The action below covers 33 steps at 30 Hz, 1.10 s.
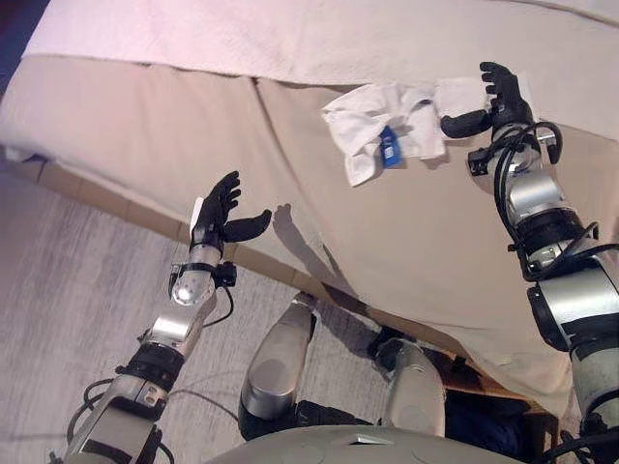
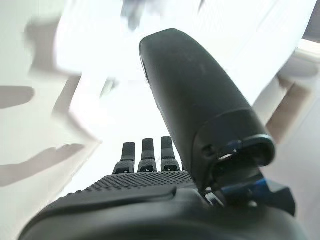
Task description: Pick up the clothes from the bed and place them into the basket
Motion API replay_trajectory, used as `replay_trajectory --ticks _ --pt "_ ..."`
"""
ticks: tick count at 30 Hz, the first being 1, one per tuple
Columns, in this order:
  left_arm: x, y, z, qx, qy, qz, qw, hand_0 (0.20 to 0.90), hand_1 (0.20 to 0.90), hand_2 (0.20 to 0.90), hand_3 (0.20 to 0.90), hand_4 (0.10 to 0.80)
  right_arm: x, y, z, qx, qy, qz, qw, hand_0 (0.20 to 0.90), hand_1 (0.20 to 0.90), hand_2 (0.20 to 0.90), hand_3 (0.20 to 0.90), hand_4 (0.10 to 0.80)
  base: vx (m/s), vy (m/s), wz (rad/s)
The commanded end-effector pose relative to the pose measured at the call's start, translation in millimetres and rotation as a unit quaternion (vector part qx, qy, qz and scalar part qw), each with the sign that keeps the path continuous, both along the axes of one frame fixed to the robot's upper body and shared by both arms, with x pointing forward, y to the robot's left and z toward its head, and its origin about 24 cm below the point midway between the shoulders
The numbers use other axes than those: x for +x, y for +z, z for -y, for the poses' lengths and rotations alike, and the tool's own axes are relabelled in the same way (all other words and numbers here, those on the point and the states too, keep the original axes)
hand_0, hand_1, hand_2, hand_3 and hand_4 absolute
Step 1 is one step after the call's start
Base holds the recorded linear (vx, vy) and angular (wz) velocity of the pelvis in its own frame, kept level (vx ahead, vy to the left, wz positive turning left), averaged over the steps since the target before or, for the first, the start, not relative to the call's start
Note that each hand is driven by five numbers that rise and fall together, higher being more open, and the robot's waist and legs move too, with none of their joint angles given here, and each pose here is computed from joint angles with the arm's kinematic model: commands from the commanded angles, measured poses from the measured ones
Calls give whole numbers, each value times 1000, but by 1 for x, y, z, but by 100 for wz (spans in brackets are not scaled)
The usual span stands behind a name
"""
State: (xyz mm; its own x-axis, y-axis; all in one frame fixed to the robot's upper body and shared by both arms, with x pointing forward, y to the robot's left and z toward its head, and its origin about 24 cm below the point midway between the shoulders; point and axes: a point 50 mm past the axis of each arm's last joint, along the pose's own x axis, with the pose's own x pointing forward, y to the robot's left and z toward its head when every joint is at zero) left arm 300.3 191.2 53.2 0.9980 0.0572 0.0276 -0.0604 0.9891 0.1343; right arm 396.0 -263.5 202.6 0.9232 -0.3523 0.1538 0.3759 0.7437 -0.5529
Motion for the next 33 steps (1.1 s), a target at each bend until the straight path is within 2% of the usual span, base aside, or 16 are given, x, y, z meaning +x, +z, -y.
replay_trajectory --ticks 1,12,28,29,30,33 --pt "-3 46 11 -8 -38 123 992 900 900 900 900 800 6 78 -27 -24 34 118 992 900 900 900 900 800 66 78 24" --pt "-15 50 17 -20 -56 139 989 900 900 900 900 800 10 76 -35 -5 35 102 994 900 900 900 900 800 52 45 18" --pt "-19 57 31 -53 -60 164 983 900 900 900 900 800 11 61 9 -101 -69 -43 992 900 900 900 900 800 -17 11 7" --pt "-20 57 31 -54 -59 165 983 900 900 900 900 800 10 65 13 -117 -79 -46 989 869 869 869 864 764 0 0 0" --pt "-20 57 31 -55 -58 165 983 900 900 900 900 800 10 68 14 -124 -83 -48 988 759 759 759 735 635 -22 9 -7" --pt "-20 57 32 -58 -55 166 983 900 900 900 900 800 9 76 17 -139 -95 -40 985 519 519 519 455 355 -17 20 -8"
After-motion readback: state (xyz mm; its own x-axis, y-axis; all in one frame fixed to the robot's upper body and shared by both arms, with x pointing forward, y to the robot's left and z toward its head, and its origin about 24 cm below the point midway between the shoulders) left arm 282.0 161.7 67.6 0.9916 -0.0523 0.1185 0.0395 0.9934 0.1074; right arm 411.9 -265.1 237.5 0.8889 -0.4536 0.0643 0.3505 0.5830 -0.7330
